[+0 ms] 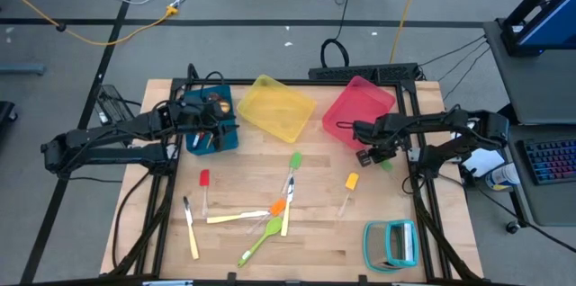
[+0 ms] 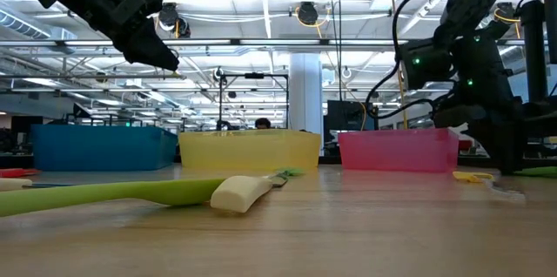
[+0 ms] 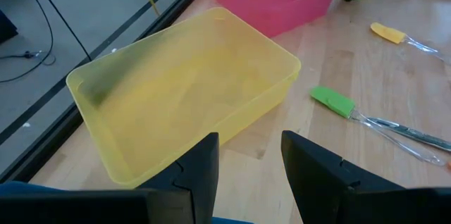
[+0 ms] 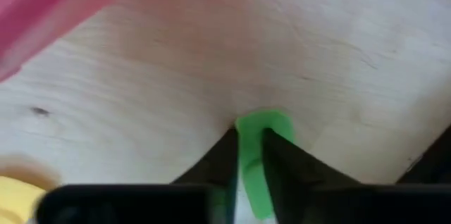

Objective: Pick & Place Kitchen Items
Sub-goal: Put the right green spatula into the yellow bin

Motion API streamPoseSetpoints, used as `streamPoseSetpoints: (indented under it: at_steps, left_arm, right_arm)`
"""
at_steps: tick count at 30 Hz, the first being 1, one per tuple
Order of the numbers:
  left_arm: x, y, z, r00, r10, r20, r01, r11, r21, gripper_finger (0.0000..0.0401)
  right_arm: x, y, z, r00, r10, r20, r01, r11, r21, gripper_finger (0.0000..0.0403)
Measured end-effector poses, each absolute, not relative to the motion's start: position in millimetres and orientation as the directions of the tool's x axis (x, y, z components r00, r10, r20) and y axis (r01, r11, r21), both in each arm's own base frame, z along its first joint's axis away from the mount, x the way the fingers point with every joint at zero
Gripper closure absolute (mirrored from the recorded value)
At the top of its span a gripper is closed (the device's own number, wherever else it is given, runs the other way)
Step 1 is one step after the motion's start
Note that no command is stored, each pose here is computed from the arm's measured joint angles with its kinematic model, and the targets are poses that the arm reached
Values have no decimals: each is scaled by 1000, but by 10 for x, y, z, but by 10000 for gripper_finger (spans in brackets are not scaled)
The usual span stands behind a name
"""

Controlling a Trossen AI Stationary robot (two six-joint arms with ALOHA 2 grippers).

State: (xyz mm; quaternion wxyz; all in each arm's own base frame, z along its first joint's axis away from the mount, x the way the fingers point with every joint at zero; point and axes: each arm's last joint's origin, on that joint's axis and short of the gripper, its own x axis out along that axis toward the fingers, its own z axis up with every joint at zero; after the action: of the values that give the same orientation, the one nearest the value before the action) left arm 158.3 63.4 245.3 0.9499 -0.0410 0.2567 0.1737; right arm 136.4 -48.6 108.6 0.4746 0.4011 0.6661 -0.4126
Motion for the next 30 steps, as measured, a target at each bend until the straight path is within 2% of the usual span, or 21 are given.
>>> streamPoseSetpoints:
  at_steps: [3,13,20,25,30]
  left_arm:
    - [1583,634,2453,808,309,-502,-351,936,11,242]
    - [1583,634,2453,808,308,-503,-356,935,2,242]
    - [1583,634,2453,808,308,-503,-363,932,-13,242]
    - [1583,634,2453,808,308,-502,-371,928,-27,242]
    - [1583,634,2453,808,308,-502,-377,925,-39,242]
  right_arm:
    - [1397,-490,1109,-214,139,-967,927,341,-156,395]
    - [1560,-418,1429,-31,10,-999,911,413,-24,400]
    - [1566,-288,1647,116,-20,-993,894,437,96,401]
    - [1577,-199,1778,252,-29,-967,850,485,207,402]
    - [1726,-115,1932,492,-6,-871,709,584,396,402]
